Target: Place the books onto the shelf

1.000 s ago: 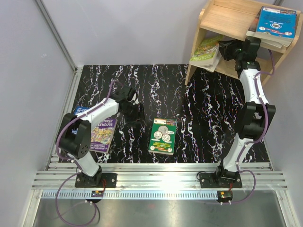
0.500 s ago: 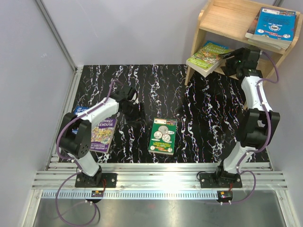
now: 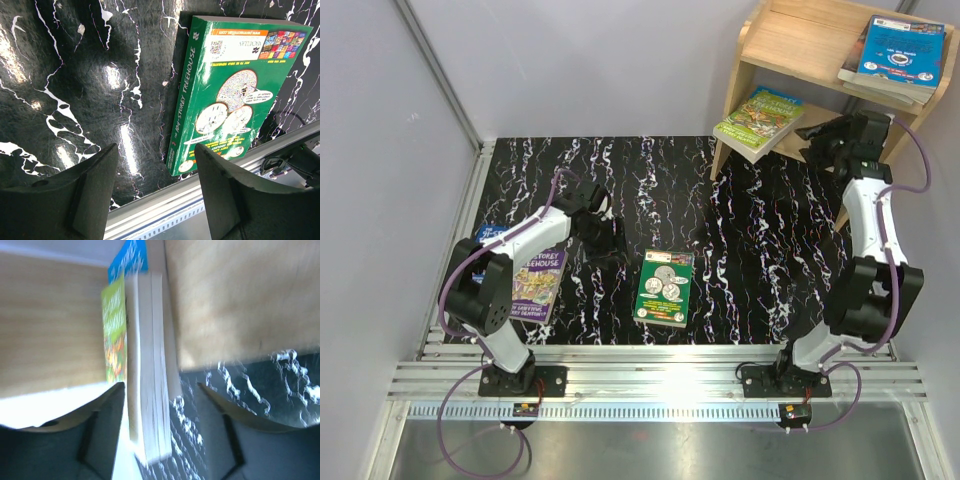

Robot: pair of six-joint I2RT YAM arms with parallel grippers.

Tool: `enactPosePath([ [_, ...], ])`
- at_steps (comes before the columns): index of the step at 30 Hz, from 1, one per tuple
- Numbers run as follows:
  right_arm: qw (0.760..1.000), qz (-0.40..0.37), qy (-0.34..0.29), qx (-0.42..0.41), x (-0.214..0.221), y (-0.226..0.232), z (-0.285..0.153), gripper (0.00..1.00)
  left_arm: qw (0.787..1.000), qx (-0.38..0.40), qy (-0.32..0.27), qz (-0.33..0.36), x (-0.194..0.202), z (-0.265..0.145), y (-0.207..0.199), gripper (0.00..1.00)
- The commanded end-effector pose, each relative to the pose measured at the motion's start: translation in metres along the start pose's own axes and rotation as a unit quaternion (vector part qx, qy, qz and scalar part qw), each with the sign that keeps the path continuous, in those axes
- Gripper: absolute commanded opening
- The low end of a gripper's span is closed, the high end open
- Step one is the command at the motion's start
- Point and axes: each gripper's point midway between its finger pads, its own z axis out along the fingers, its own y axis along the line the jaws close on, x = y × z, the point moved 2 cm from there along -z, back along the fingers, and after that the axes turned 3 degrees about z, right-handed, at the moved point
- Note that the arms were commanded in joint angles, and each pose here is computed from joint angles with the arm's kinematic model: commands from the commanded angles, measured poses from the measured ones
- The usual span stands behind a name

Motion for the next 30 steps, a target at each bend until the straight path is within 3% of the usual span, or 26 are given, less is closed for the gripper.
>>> enactPosePath([
  [1, 0.998, -0.029, 0.027, -0.054, 0.019, 0.024, -0.039, 0.58, 0.999, 0.025, -0.027, 0.017, -0.007, -0.015, -0.01, 0.66],
  [2, 0.998, -0.029, 0.039, -0.051, 0.031, 0.014, -0.041, 0.38, 0.999, 0.024, -0.027, 0.017, -0.006, -0.015, -0.009, 0.66],
  [5, 0.994, -0.045, 0.073, -0.062, 0.072, 0.017, -0.06, 0.15, 0.999, 0.028, -0.029, 0.018, -0.007, -0.016, -0.011, 0.66],
  [7, 0.991, -0.052, 0.102, -0.065, 0.104, 0.018, -0.068, 0.09, 0.999, 0.029, -0.029, 0.018, -0.007, -0.016, -0.011, 0.66],
  [12, 0.988, -0.042, 0.131, -0.066, 0.141, 0.017, -0.061, 0.03, 0.999, 0.034, -0.03, 0.02, -0.008, -0.018, -0.014, 0.66],
  [30, 0.993, -0.067, 0.099, -0.009, 0.115, 0.04, 0.012, 0.0, 0.998, 0.033, -0.038, 0.024, -0.002, -0.028, -0.013, 0.65],
])
